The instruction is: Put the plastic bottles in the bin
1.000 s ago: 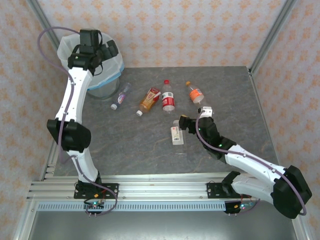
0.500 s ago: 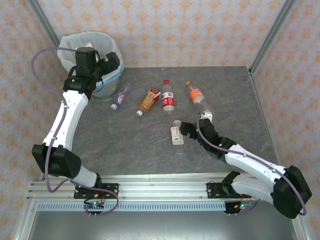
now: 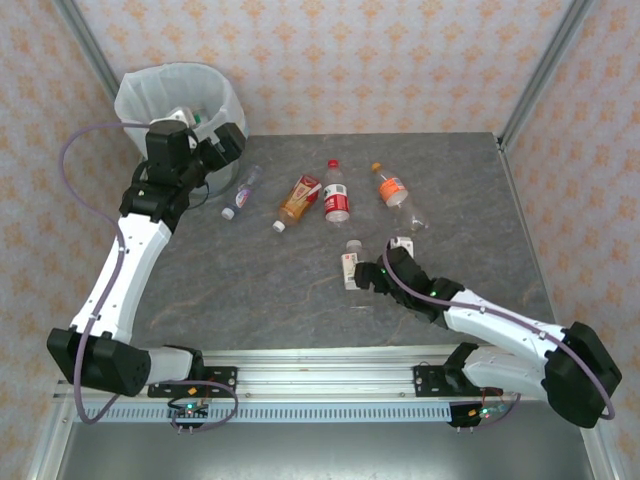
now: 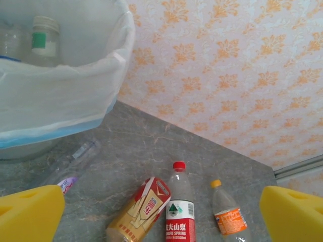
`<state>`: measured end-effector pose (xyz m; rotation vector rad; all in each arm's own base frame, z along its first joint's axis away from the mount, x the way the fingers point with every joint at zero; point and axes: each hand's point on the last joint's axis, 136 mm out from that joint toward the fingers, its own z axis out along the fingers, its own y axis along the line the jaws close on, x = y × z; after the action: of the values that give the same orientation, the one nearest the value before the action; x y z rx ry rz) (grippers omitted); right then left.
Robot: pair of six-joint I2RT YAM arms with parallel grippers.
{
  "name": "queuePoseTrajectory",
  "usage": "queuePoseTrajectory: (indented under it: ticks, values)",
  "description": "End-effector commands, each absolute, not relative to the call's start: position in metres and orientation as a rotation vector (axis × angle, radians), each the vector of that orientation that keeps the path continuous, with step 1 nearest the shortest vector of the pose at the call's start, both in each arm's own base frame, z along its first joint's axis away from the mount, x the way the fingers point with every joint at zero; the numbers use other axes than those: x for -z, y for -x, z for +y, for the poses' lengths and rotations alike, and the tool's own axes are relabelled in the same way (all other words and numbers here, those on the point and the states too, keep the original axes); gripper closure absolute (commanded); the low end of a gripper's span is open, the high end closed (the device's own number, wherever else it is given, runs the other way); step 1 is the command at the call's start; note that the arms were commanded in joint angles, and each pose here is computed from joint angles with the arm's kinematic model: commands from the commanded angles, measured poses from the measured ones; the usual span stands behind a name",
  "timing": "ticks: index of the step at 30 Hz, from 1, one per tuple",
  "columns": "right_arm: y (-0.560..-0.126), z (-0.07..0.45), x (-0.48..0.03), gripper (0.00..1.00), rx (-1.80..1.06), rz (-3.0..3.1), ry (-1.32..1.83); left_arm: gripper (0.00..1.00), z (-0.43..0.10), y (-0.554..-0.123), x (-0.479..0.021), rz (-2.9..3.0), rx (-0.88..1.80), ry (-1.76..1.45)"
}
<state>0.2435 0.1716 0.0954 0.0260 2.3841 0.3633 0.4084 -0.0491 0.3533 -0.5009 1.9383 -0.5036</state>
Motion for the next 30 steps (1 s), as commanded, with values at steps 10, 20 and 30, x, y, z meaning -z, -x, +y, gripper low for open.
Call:
queuePoseTrajectory:
  ticks: [10,20,30]
  values:
    - [-0.219,0.193,-0.069,0.01,-0.424,2.511,0.011,0.00,-0.044,-0.372,-0.317,1.988,0.460,0.504]
    - [-0.214,0.201,-0.061,0.01,-0.167,2.520,0.034,0.00,-0.036,-0.365,-0.303,1.995,0.412,0.529]
    - [-0.215,0.214,-0.043,0.02,-0.080,2.591,0.033,0.00,-0.035,-0.366,-0.296,2.031,0.367,0.491]
